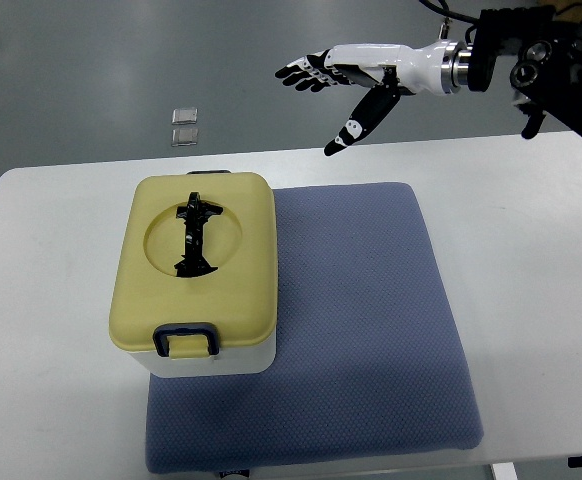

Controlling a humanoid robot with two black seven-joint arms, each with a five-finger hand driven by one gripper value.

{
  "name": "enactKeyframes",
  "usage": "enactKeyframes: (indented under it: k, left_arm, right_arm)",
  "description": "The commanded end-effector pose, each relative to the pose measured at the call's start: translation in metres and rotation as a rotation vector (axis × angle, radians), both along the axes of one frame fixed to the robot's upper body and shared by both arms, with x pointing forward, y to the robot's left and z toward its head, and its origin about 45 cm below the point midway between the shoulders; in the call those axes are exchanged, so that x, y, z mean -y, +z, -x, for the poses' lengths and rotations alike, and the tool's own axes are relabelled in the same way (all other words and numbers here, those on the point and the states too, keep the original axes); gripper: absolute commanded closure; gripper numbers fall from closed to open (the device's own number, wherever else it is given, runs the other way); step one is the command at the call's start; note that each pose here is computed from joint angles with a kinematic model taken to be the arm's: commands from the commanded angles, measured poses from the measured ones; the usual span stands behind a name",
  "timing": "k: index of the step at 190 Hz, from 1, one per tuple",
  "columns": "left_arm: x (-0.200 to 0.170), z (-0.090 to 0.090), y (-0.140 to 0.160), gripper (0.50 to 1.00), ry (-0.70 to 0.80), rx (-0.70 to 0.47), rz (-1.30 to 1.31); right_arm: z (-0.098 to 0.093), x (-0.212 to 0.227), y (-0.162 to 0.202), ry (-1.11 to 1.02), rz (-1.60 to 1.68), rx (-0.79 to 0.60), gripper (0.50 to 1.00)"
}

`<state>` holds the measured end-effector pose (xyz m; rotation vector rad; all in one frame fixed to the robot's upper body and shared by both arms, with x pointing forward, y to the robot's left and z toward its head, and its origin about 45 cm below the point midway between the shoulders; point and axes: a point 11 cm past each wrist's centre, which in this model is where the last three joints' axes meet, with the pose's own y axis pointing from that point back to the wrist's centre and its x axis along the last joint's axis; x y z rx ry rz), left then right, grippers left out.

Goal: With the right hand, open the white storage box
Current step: 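Move the right hand over the yellow lid toward its black handle, then lower the right hand and close its fingers around the black lid handle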

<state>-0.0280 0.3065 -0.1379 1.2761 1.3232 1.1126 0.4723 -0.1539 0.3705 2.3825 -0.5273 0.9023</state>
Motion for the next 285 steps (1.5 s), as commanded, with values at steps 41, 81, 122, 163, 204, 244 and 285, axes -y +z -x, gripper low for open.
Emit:
enactKeyframes:
  k: [41, 81, 122, 163, 204, 244, 285]
  left_arm:
    - [0.0, 0.001, 0.0, 0.5, 0.002, -0.001, 0.001]
    - [0.001, 0.001, 0.0, 0.5, 0.0, -0.002, 0.004]
    - [0.001, 0.001, 0.0, 0.5, 0.0, -0.002, 0.003]
    - [0.001, 0.001, 0.0, 0.5, -0.001, -0.002, 0.004]
    - [0.0, 0.001, 0.0, 0.5, 0.0, -0.002, 0.001]
    - [0.0, 0.001, 0.0, 0.5, -0.001, -0.002, 0.001]
    - [0.0, 0.001, 0.0, 0.5, -0.001, -0.002, 0.002]
  right_arm:
    - [0.038, -0.082, 0.034, 0.244, 0.068, 0.148, 0.538]
    - [0.043, -0.103, 0.02, 0.29, 0.166, 0.208, 0.538]
    - [0.048, -0.111, 0.004, 0.311, 0.184, 0.192, 0.536]
    - [0.06, -0.13, -0.012, 0.356, 0.17, 0.161, 0.538]
    - [0.065, -0.135, -0.024, 0.368, 0.162, 0.136, 0.538]
    - [0.067, -0.134, -0.033, 0.373, 0.172, 0.12, 0.54]
    - [0.066, -0.134, -0.034, 0.363, 0.144, 0.136, 0.544]
